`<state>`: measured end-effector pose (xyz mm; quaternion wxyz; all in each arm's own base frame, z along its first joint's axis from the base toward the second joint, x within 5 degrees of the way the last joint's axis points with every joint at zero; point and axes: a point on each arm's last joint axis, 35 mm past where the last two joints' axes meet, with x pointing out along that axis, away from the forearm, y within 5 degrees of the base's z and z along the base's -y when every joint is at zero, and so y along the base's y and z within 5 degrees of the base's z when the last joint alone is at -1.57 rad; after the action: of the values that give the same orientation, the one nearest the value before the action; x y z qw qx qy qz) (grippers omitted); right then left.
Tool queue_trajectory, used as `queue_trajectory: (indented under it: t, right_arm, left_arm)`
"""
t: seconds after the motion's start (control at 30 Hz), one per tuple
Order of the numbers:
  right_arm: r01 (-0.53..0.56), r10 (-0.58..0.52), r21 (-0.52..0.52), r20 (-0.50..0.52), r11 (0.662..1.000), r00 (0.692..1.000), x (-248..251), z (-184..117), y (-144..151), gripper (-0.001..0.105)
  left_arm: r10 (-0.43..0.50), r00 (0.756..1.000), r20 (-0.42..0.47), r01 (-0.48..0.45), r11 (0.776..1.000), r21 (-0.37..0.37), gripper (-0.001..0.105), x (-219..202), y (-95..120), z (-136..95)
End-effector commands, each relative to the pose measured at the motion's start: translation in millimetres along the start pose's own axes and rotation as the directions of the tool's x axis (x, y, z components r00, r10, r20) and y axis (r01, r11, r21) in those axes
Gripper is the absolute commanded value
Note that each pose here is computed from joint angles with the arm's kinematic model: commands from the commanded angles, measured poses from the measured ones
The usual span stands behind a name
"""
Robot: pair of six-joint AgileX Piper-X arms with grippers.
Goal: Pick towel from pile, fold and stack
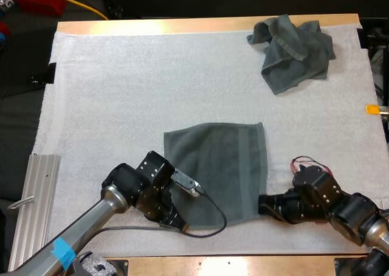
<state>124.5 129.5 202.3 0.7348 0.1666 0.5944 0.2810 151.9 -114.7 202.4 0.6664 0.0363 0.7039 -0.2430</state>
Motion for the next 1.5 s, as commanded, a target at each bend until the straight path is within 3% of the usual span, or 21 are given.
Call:
queue_trajectory:
  t: [0.0, 0.37, 0.63, 0.87, 1.3, 1.47]
  right_arm:
    - [0.013, -0.013, -0.016, -0.001, 1.000, 1.000, -3.5, -1.8, 3.9, 0.001]
    - [0.007, -0.006, 0.031, -0.025, 0.999, 1.000, -2.9, -5.4, 5.9, 0.001]
    - [-0.056, 0.056, 0.077, -0.001, 0.995, 0.998, 2.9, 2.4, 11.1, 0.001]
    - [-0.127, 0.120, 0.168, 0.050, 0.978, 0.991, 16.0, 24.2, 6.1, 0.001]
    - [-0.277, 0.222, 0.315, 0.199, 0.908, 0.955, 18.4, 70.6, -26.7, 0.001]
    - [-0.321, 0.258, 0.351, 0.216, 0.880, 0.942, 24.5, 82.5, -39.7, 0.001]
  left_arm:
    - [0.013, 1.000, -0.006, -0.013, 1.000, -0.002, 0.000, -1.4, -0.5, -2.6]
    - [-0.012, 1.000, 0.002, 0.012, 0.999, -0.045, 0.000, -3.7, 6.1, -0.9]
    - [-0.085, 0.994, 0.072, 0.096, 0.983, -0.157, 0.000, -12.1, 28.6, 6.2]
    - [-0.108, 0.985, 0.136, 0.130, 0.977, -0.171, 0.000, -24.3, 33.1, 19.5]
    - [-0.148, 0.989, -0.006, 0.143, 0.961, -0.237, 0.000, -10.2, 38.7, 93.7]
    - [-0.149, 0.989, -0.015, 0.140, 0.957, -0.252, 0.000, -10.3, 42.5, 120.7]
